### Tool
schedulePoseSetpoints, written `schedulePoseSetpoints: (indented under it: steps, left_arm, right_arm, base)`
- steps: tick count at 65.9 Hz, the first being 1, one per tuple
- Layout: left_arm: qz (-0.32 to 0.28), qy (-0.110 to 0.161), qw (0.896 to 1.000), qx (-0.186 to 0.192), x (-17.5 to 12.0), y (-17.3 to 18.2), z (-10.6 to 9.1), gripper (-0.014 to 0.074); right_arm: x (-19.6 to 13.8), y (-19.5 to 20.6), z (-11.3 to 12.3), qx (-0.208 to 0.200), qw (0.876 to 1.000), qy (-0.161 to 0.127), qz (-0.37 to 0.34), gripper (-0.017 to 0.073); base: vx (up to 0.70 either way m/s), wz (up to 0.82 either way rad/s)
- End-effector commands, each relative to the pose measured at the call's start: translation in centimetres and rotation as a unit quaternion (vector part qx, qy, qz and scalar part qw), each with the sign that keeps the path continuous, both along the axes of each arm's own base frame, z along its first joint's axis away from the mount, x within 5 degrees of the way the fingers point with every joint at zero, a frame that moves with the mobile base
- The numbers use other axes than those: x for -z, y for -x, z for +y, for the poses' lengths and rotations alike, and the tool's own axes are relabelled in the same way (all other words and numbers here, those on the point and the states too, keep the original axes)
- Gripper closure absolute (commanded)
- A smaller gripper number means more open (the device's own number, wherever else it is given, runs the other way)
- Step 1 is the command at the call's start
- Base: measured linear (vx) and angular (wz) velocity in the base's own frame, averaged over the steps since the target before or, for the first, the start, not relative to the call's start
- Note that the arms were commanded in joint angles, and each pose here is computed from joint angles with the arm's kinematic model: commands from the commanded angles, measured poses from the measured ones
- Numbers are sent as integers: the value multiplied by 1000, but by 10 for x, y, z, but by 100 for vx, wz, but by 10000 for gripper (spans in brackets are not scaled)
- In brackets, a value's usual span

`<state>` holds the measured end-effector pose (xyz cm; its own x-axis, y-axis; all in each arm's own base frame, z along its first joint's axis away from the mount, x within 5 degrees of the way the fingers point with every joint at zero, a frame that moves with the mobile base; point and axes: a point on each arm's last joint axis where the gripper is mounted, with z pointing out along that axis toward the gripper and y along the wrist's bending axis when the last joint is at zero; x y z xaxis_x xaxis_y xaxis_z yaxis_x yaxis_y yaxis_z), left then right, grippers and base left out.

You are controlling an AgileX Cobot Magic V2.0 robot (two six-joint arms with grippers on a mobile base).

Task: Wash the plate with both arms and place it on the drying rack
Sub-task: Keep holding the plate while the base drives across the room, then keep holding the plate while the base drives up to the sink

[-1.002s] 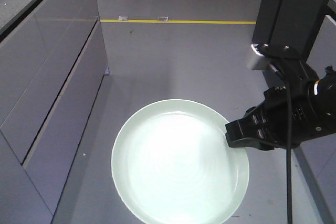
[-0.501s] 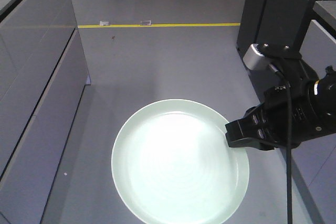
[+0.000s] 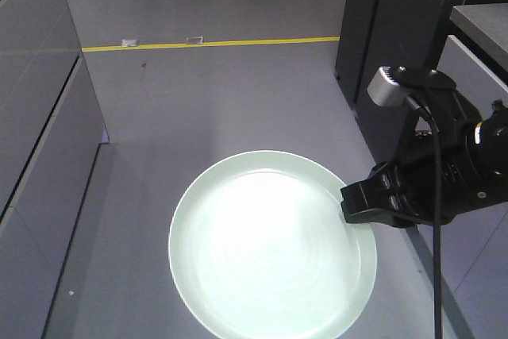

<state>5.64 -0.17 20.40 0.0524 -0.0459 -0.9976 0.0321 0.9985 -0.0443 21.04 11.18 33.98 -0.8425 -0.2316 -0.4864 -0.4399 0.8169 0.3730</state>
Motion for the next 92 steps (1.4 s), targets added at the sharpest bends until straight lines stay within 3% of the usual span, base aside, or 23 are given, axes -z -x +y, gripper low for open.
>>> schedulePoseSetpoints:
  steps: [1, 92]
  left_arm:
    - [-58, 6, 998, 3, -17, 3, 0, 601]
    - [-58, 6, 998, 3, -17, 3, 0, 601]
  right_arm:
    - [-17, 3, 0, 6, 999, -26, -35, 568]
    - [-17, 3, 0, 6, 999, -26, -35, 568]
  base:
    - [16, -12]
    - [14, -16]
